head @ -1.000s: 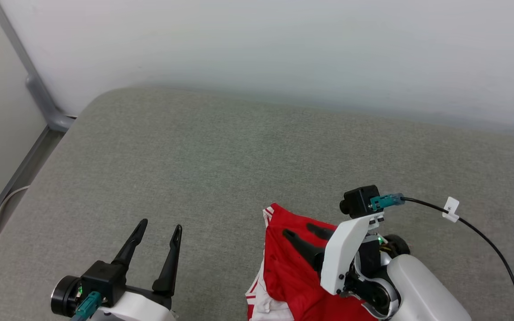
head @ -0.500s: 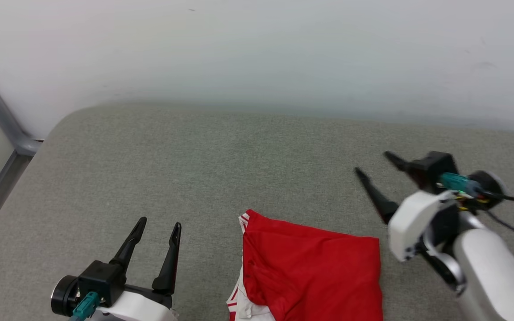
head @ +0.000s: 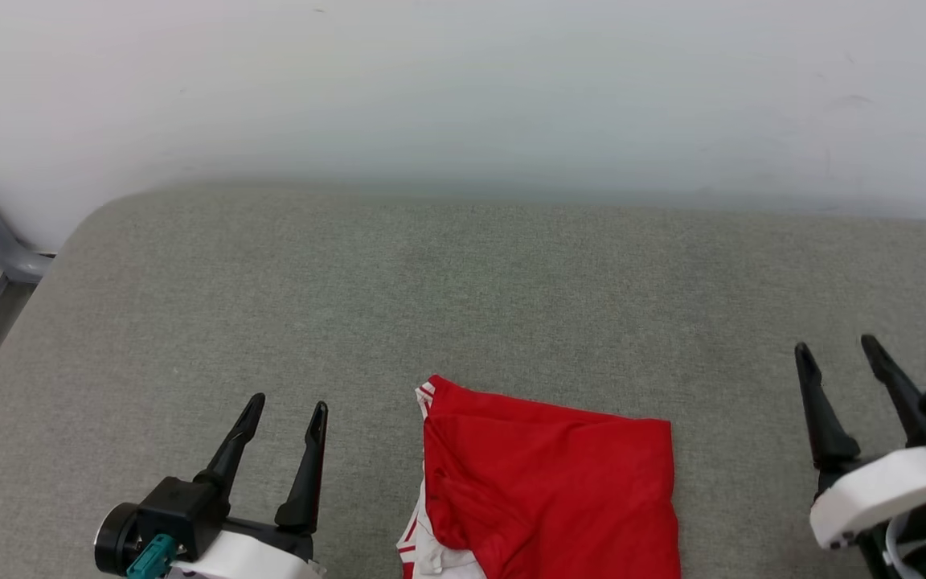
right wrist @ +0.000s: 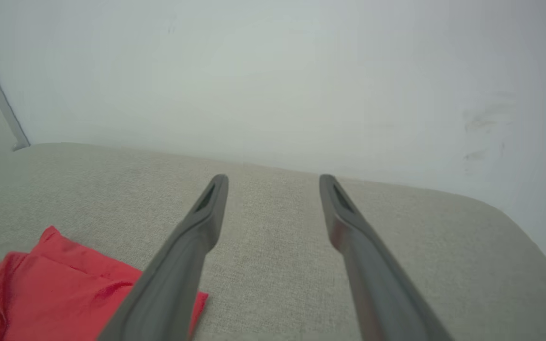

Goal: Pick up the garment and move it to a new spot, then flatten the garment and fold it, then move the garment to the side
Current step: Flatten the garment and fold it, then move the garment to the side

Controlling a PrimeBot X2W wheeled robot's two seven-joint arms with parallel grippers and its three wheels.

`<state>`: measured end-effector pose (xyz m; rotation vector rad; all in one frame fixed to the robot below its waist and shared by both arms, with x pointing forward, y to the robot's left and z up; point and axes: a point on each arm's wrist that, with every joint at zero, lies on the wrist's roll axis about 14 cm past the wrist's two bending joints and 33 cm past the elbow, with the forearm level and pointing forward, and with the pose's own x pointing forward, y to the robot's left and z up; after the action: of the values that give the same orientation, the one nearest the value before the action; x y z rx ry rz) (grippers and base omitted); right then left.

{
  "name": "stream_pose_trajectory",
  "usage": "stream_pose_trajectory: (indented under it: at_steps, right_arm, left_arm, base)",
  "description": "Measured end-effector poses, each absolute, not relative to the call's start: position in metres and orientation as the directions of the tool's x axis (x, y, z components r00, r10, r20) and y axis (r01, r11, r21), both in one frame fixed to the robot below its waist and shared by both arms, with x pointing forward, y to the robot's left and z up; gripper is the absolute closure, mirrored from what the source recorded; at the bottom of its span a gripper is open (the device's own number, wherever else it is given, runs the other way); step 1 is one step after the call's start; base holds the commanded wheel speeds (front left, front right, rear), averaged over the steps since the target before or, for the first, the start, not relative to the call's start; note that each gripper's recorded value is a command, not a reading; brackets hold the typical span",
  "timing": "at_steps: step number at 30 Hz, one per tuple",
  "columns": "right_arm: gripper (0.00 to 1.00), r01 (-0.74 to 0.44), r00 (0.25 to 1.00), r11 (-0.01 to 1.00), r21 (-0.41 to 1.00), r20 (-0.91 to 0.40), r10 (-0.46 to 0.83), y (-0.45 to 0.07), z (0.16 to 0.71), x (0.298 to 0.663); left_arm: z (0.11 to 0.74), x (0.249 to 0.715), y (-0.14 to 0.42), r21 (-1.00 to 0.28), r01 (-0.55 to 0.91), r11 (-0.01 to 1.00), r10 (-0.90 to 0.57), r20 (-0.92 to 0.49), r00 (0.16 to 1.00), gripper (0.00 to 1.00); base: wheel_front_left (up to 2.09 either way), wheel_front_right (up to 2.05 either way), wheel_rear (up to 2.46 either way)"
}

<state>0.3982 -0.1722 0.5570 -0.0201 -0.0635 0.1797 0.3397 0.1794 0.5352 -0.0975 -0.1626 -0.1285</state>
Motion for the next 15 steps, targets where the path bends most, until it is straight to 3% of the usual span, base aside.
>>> stream_pose_trajectory:
  at_steps: [10,15]
  right_arm:
    - [0.00,-0.150,0.989,0.988,0.026,0.015,0.149,-0.168,0.539,0.385]
    - [0.00,-0.195,0.971,0.978,0.071,-0.130,0.203,-0.152,0.514,0.384]
  left_arm:
    - [0.539,0.342,0.180,-0.083,0.132,0.988,-0.115,0.182,0.977,0.00]
    - [0.538,0.344,0.181,-0.079,0.128,0.989,-0.112,0.179,0.977,0.00]
  base:
    - [0.00,0.00,0.00]
    - [0.00,0.00,0.00]
